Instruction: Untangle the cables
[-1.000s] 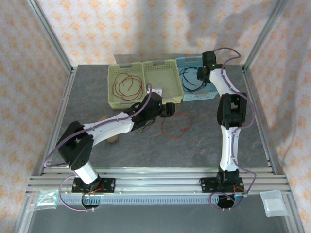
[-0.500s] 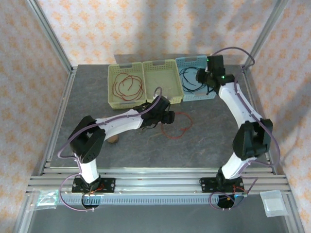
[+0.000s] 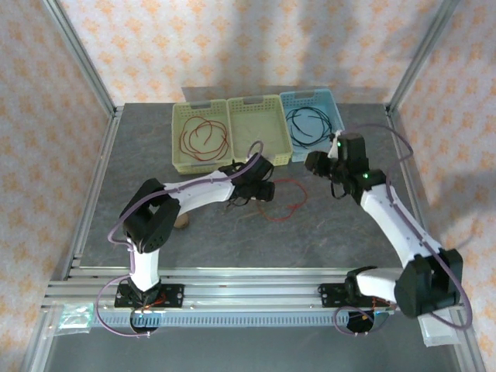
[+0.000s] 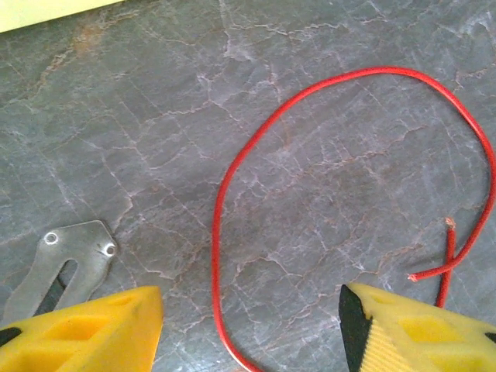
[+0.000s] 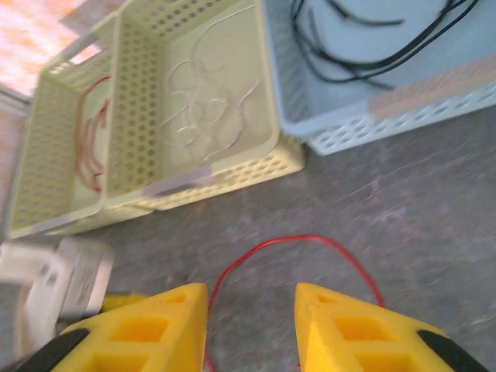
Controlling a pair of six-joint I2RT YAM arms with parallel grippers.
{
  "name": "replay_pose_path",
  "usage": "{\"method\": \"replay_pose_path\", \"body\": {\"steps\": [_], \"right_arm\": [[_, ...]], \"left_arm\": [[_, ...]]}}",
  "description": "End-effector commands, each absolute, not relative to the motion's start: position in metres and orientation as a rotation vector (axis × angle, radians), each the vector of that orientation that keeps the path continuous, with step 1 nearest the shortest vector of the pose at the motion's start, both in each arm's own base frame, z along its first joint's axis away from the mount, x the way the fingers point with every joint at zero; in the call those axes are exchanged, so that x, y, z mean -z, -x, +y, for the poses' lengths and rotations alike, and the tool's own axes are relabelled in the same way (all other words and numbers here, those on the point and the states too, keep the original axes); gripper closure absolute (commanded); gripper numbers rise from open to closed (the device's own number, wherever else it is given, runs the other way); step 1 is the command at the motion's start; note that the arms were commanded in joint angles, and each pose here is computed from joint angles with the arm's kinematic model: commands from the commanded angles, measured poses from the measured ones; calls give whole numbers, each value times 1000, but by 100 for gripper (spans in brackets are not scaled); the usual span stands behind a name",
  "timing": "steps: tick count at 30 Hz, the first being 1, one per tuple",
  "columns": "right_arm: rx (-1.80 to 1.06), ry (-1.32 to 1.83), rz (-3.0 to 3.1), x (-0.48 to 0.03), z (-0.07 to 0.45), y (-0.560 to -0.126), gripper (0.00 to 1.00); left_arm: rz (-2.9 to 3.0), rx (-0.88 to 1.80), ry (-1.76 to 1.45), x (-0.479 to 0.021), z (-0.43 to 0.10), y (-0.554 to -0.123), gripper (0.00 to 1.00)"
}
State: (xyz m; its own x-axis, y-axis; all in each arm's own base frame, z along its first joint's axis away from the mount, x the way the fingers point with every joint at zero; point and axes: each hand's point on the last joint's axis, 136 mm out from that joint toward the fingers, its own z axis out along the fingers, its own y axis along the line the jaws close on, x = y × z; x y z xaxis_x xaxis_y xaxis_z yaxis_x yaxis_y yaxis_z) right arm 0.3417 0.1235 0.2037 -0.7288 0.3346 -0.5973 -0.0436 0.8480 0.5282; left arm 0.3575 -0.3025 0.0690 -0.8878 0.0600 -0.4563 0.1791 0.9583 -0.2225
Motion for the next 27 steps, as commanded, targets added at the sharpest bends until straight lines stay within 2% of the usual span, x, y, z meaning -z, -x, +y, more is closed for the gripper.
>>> {"method": "replay_pose_path", "body": {"steps": [1, 4, 18, 25, 27], "right_arm": [[-854, -189, 2244, -208, 140, -324, 60], [-870, -196, 2234, -202, 139, -314, 57], [-797, -219, 2228, -200, 128, -313, 57], [-823, -205, 2203, -207, 130, -311, 57], [-850, -184, 2184, -211, 134, -309, 57]], "left_arm": [[2705, 330, -205, -54, -299, -361, 37], [2722, 319, -218, -47, -300, -366, 41], [2770, 288, -267, -32, -305, -372, 54], [2783, 263, -272, -28, -303, -373, 65], [2789, 248, -281, -25, -303, -372, 65]]}}
